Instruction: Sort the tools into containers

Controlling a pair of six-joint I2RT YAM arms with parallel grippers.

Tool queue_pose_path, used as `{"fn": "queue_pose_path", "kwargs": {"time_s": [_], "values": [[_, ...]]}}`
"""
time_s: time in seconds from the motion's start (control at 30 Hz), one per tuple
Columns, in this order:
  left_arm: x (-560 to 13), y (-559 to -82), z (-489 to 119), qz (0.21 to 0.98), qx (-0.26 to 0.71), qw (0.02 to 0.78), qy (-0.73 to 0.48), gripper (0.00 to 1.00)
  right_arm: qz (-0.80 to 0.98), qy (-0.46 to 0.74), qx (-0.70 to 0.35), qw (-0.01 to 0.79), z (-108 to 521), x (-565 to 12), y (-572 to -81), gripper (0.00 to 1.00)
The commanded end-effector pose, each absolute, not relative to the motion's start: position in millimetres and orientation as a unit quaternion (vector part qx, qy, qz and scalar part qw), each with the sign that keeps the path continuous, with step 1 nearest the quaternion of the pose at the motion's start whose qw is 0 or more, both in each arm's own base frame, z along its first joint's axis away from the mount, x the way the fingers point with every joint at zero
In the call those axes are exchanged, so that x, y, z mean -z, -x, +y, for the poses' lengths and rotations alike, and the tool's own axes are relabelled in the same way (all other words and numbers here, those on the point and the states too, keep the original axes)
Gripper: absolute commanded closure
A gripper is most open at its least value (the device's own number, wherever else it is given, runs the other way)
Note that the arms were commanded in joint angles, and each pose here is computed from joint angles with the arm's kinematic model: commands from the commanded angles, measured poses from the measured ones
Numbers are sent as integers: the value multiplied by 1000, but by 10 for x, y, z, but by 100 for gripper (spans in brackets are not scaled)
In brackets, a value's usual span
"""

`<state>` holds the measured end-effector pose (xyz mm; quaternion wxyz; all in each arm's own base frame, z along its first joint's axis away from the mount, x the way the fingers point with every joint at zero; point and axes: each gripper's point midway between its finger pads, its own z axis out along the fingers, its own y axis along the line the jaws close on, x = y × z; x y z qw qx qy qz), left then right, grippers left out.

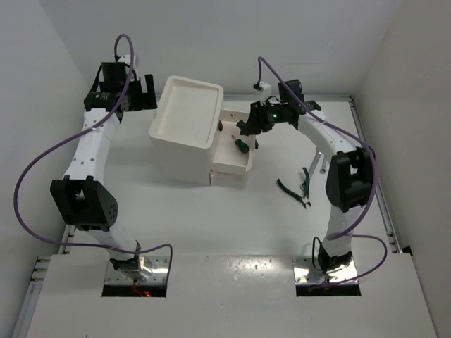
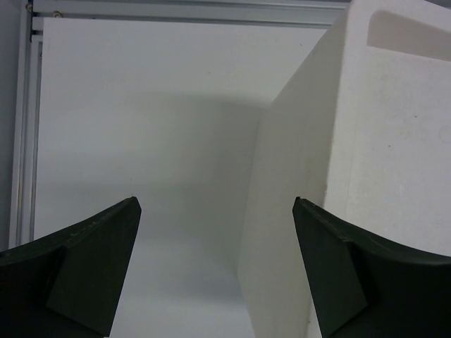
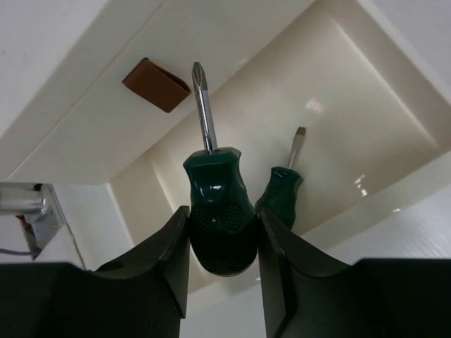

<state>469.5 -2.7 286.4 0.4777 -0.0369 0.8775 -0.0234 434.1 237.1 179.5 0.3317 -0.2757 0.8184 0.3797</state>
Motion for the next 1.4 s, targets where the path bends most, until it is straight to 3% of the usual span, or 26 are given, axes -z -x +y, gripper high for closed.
{"fn": "queue_pose_path", "kwargs": {"time_s": [0.0,0.2,0.3,0.57,0.77,0.93,0.97,1.07,1.23,1.37], "values": [[-3210,-4649,-52,855,26,517,34,4,795,278,-406,354,2594,-2172,-4392,81],[-3250,-4675,-110,853,40,520,25,4,781,307,-425,340,2759,-2144,-4250,45],[-3253,-4689,-255,853,68,518,6,4,781,313,-429,329,2793,-2123,-4185,33],[-3282,-4630,-435,851,100,514,-22,4,782,317,-386,373,2589,-2317,-4214,32],[-3127,-4546,-611,863,105,491,-58,7,813,267,-329,400,2085,-2253,-4391,32],[-2978,-4542,-609,874,82,476,-52,32,857,174,-296,385,1618,-2044,-4459,34],[-2920,-4548,-583,879,75,469,-48,45,863,156,-293,382,1488,-1997,-4481,35],[-2781,-4556,-616,888,72,451,-61,62,882,127,-291,348,1333,-1761,-4369,35],[-2611,-4519,-666,900,73,423,-76,69,895,93,-321,295,1365,-1423,-4183,33],[-2477,-4513,-691,907,69,407,-82,86,890,67,-363,267,1633,-1285,-4164,33]]}}
